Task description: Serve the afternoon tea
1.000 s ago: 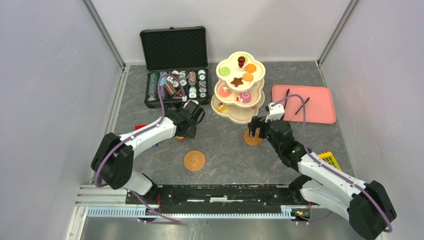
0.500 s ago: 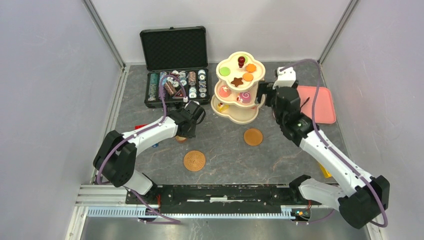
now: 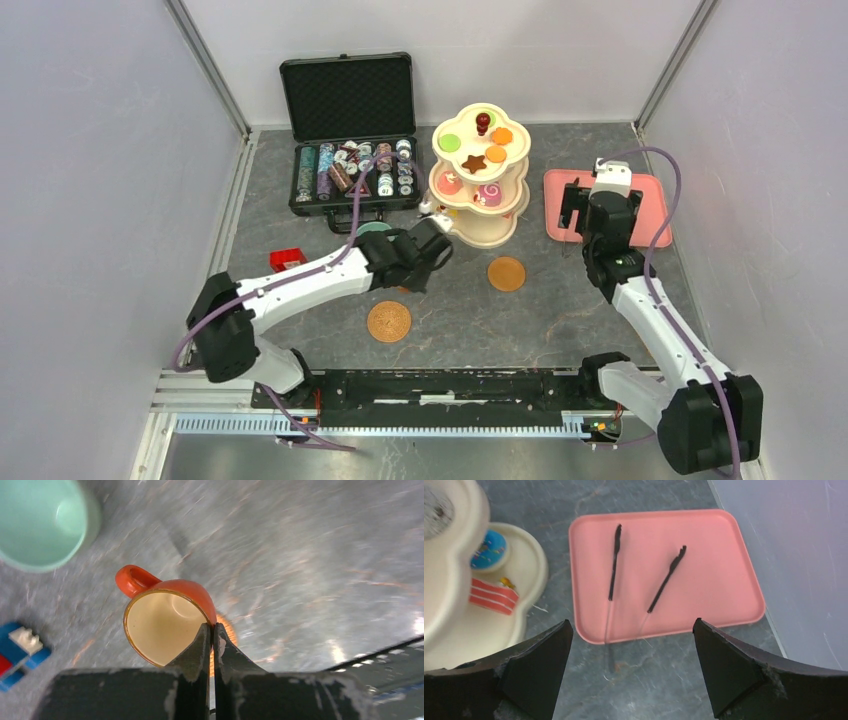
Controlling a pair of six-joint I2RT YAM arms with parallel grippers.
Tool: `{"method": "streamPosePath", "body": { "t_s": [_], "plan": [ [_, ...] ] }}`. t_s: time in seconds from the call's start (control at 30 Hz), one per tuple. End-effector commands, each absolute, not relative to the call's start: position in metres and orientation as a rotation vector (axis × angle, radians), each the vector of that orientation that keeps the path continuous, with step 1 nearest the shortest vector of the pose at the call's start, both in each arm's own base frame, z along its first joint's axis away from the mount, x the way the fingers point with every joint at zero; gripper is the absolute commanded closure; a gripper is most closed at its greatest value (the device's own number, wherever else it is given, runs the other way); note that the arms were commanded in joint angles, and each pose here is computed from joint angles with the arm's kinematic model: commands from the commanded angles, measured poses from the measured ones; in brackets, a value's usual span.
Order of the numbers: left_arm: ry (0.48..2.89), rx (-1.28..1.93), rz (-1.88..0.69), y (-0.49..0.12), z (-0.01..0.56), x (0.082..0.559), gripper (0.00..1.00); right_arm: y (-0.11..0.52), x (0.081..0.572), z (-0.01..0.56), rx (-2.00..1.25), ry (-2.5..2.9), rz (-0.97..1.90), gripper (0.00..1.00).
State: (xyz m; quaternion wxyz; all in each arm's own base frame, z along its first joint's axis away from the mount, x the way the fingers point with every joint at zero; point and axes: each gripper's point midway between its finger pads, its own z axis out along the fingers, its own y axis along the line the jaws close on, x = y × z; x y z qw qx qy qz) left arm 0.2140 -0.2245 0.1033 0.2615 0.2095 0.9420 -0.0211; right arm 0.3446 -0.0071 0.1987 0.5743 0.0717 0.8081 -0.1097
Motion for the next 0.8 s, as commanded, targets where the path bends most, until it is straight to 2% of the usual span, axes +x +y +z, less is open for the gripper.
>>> {"method": "streamPosePath", "body": {
  "t_s": [0.0, 0.4, 0.77],
  "plan": [
    [2.36, 0.768, -0.161, -0.296, 0.148, 0.226, 0.98, -0.019, 0.338, 0.218, 0.161, 1.83, -0.292, 0.02],
    [2.246, 1.011, -0.32, -0.437, 0.154, 0.236, 0.98, -0.036, 0.327, 0.225, 0.195, 1.779, -0.335, 0.02],
    [2.257, 1.09, -0.359, -0.479, 0.124, 0.232, 0.98, -0.043, 0.324, 0.22, 0.218, 1.779, -0.355, 0.02]
  ]
}}
